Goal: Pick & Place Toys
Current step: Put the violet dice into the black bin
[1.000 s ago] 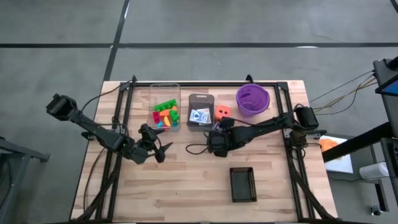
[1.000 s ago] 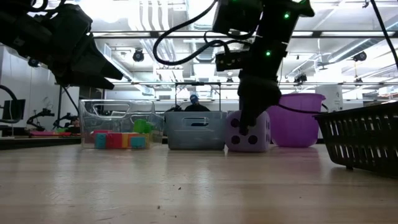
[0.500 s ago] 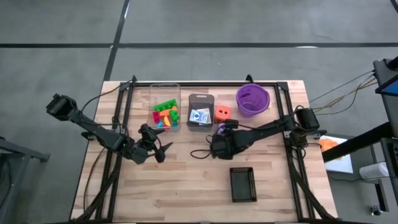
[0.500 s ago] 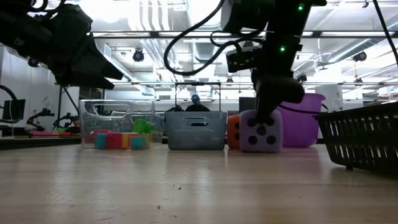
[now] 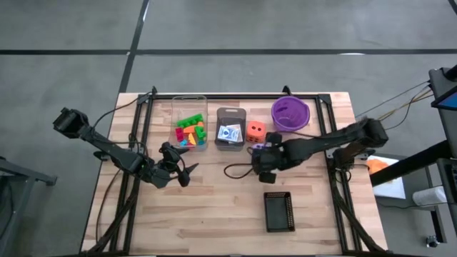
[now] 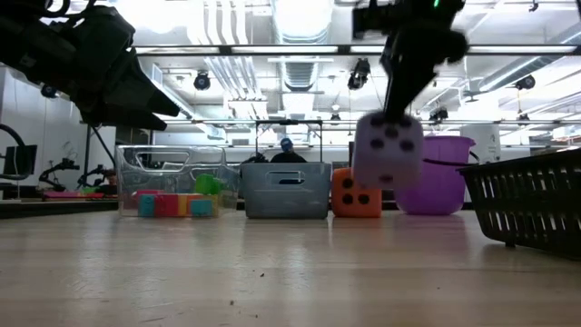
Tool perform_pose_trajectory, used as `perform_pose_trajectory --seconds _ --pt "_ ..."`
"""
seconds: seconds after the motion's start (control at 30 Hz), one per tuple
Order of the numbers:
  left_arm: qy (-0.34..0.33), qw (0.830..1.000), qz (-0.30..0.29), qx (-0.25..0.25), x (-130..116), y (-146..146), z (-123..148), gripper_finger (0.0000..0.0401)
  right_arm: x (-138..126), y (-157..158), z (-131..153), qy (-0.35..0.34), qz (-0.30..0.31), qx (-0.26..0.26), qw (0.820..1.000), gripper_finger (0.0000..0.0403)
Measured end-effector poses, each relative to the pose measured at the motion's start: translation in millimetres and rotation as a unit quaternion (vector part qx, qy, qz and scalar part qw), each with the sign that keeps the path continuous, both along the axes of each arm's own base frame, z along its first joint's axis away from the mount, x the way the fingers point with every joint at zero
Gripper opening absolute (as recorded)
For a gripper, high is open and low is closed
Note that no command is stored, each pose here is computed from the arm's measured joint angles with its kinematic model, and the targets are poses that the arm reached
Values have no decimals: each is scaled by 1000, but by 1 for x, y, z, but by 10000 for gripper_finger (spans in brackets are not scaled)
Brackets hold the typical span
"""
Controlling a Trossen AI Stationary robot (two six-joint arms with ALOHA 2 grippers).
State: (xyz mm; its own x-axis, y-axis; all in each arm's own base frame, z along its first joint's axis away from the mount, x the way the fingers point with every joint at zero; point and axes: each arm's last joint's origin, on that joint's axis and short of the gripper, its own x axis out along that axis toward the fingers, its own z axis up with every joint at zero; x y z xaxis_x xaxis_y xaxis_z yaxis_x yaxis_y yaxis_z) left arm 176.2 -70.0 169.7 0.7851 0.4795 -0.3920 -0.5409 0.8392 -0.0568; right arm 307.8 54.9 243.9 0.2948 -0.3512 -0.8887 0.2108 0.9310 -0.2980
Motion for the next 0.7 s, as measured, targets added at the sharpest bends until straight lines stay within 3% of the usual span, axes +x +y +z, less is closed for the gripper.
perform_pose_trajectory --seconds 0.2,0.43,0.7 --pt "0 1000 0 0 0 0 0 367 -24 -3 37 -56 18 49 997 31" --pt "0 1000 0 0 0 0 0 367 -59 1 68 -97 46 169 980 24" --pt "0 1000 0 0 0 0 0 367 -84 24 77 -79 50 272 958 19"
